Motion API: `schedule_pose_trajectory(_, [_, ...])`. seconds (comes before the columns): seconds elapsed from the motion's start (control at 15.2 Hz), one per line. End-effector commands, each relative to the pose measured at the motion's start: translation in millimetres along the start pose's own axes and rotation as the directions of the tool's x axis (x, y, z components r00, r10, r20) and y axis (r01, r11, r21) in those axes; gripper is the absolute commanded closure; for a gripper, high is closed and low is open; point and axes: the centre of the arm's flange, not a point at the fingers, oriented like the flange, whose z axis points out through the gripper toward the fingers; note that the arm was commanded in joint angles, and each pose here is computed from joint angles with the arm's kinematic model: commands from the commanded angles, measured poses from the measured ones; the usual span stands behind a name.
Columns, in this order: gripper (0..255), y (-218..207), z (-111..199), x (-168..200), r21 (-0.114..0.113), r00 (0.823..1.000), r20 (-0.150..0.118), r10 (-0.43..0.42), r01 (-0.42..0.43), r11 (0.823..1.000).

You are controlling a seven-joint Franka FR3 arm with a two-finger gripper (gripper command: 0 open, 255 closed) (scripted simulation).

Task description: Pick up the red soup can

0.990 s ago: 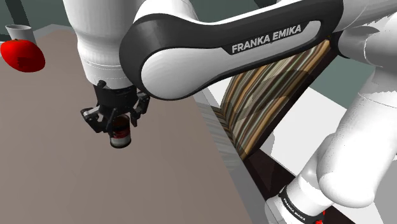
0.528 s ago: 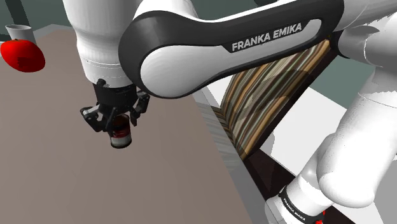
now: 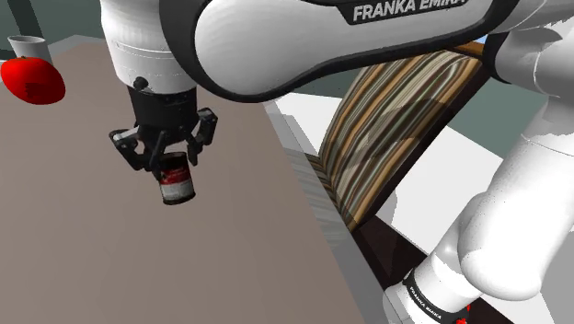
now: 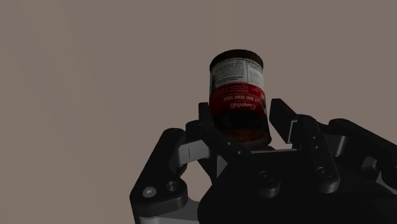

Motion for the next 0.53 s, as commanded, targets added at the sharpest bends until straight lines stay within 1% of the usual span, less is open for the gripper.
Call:
schedule_pose_trajectory(0.0, [255,1,-10,1,0.0,1.0,0.0,0.0,0.0,1.0])
schedule_pose_trajectory(0.33, [255,4,-36,6,0.0,1.0,0.0,0.0,0.0,1.0])
schedule_pose_trajectory(0.46, [255,5,-36,7,0.0,1.0,0.0,0.0,0.0,1.0])
